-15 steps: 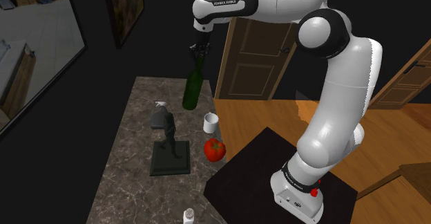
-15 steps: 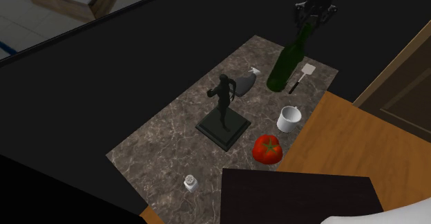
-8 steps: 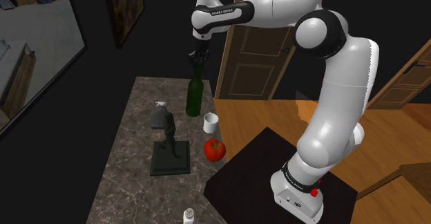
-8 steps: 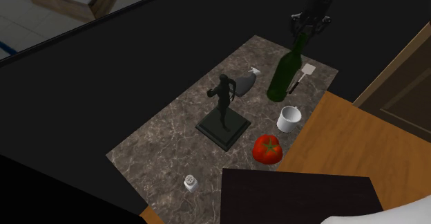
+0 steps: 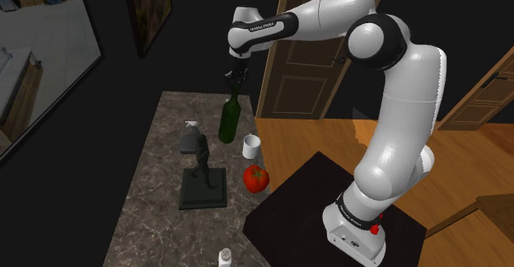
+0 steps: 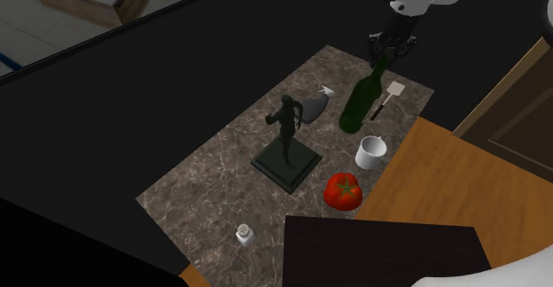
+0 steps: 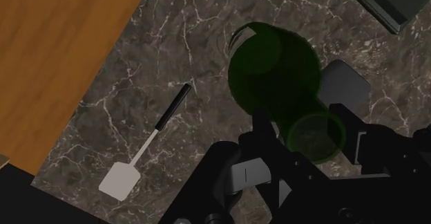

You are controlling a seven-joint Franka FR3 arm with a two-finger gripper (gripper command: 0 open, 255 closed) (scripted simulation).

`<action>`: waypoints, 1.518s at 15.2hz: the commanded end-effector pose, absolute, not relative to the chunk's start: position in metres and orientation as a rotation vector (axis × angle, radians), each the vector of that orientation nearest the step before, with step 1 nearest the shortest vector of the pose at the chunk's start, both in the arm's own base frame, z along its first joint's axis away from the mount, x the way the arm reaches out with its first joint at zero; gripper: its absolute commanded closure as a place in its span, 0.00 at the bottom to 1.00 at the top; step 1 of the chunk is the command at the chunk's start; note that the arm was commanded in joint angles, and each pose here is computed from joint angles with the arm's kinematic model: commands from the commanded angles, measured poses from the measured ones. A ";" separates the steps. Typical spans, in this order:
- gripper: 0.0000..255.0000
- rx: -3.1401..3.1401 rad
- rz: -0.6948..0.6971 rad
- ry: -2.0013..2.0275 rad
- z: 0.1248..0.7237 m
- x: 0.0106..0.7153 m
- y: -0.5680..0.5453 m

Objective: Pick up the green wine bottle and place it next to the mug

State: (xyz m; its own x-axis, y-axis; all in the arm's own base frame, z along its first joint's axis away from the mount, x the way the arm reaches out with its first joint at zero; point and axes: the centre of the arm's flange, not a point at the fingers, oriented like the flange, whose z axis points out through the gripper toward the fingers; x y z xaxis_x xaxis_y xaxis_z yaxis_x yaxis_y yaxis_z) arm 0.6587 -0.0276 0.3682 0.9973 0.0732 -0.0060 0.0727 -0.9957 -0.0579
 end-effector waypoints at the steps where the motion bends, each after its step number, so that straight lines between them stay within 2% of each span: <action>1: 1.00 -3.082 0.011 -0.113 0.359 0.659 -0.027; 5: 1.00 -3.082 0.011 -0.113 0.335 0.660 -0.027; 13: 1.00 -3.082 0.011 -0.113 0.335 0.660 -0.027; 14: 0.00 -3.082 0.011 -0.113 0.335 0.660 -0.028; 19: 0.00 -3.082 0.011 -0.113 0.335 0.660 -0.027; 23: 0.00 -3.082 0.011 -0.113 0.385 0.660 -0.030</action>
